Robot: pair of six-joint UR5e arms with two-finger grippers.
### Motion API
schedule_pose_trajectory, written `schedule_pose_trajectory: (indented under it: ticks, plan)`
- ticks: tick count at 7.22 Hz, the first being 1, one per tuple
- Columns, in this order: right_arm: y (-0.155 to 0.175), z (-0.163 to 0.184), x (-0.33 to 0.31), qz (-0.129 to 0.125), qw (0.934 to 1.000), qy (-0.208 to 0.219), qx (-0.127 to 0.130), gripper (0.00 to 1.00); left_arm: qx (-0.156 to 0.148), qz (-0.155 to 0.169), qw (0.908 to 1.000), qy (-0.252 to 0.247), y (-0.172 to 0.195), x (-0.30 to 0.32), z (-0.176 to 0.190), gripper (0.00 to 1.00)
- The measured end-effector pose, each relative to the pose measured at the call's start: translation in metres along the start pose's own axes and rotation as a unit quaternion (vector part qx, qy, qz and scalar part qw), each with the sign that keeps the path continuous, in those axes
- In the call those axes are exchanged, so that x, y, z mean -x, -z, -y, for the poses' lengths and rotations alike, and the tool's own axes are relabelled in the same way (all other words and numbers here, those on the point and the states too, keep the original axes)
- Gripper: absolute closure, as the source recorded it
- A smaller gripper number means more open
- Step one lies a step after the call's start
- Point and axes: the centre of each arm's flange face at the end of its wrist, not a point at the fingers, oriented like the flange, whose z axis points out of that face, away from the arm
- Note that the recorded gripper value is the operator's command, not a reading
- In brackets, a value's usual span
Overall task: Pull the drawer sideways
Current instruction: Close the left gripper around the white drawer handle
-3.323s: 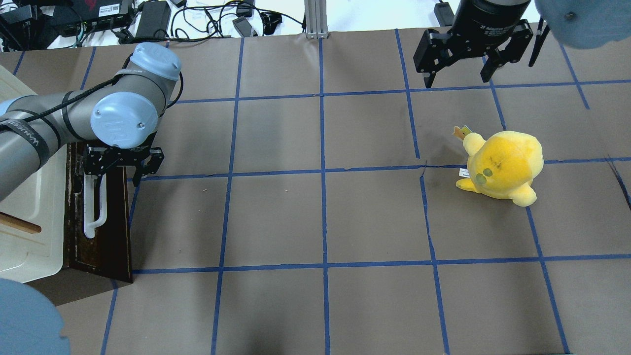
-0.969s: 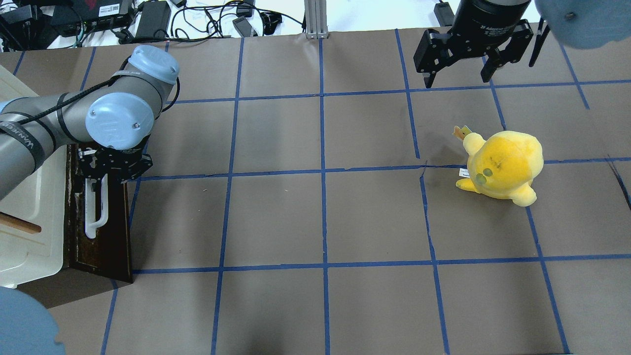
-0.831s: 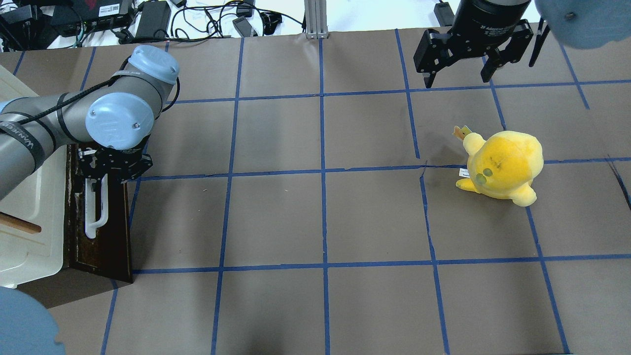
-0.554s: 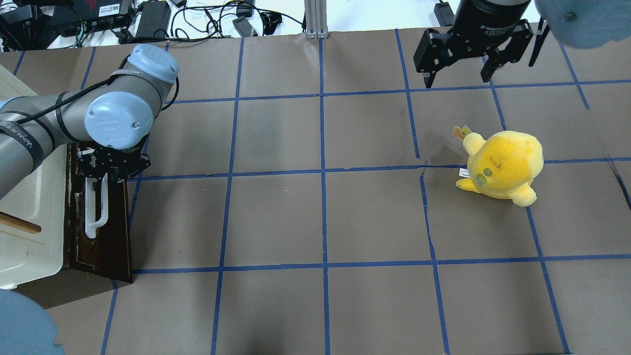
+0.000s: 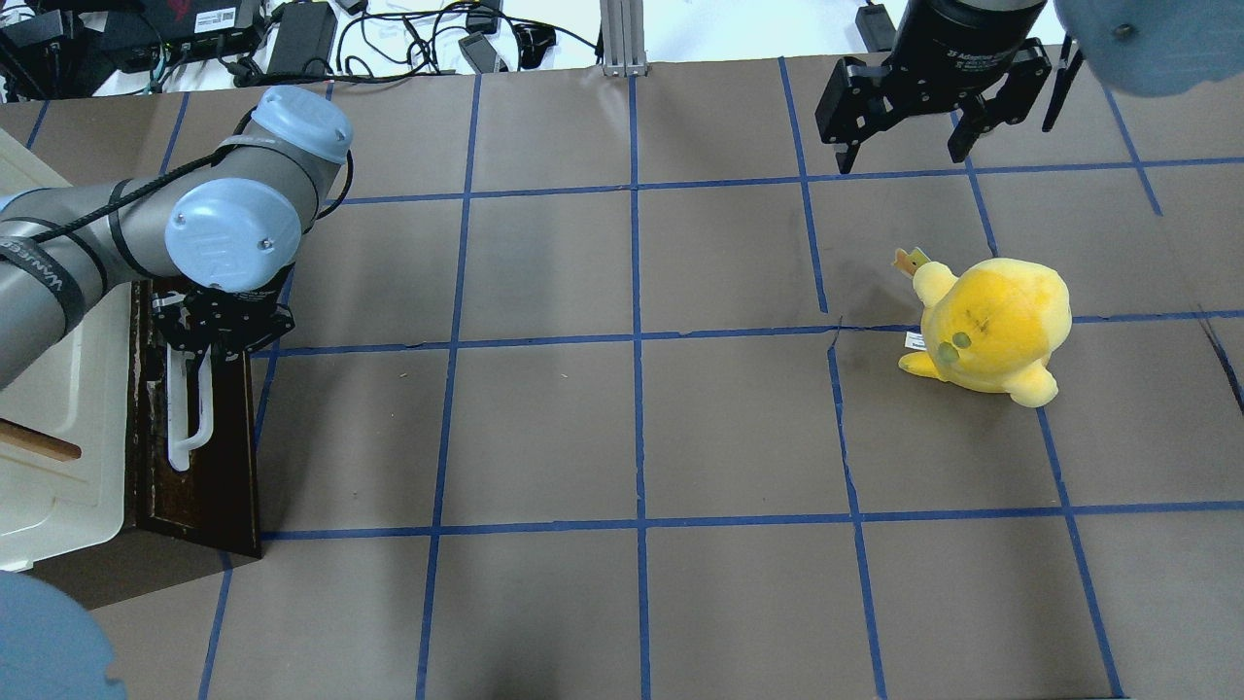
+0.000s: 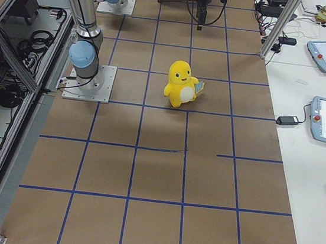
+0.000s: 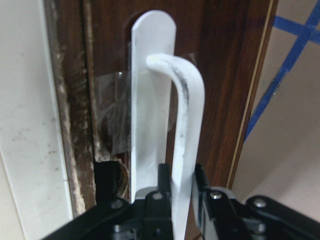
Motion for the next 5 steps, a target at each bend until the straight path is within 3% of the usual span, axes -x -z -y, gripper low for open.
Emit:
schedule_pose_trajectory:
  ticks: [5]
  plan:
    - [0.0000,0.0000,0.0000,0.000,1.0000,0.000,0.000,0.00,-0.003,0.000,1.0000,0.000,0.0040,-0.0036,0.0013,0.84]
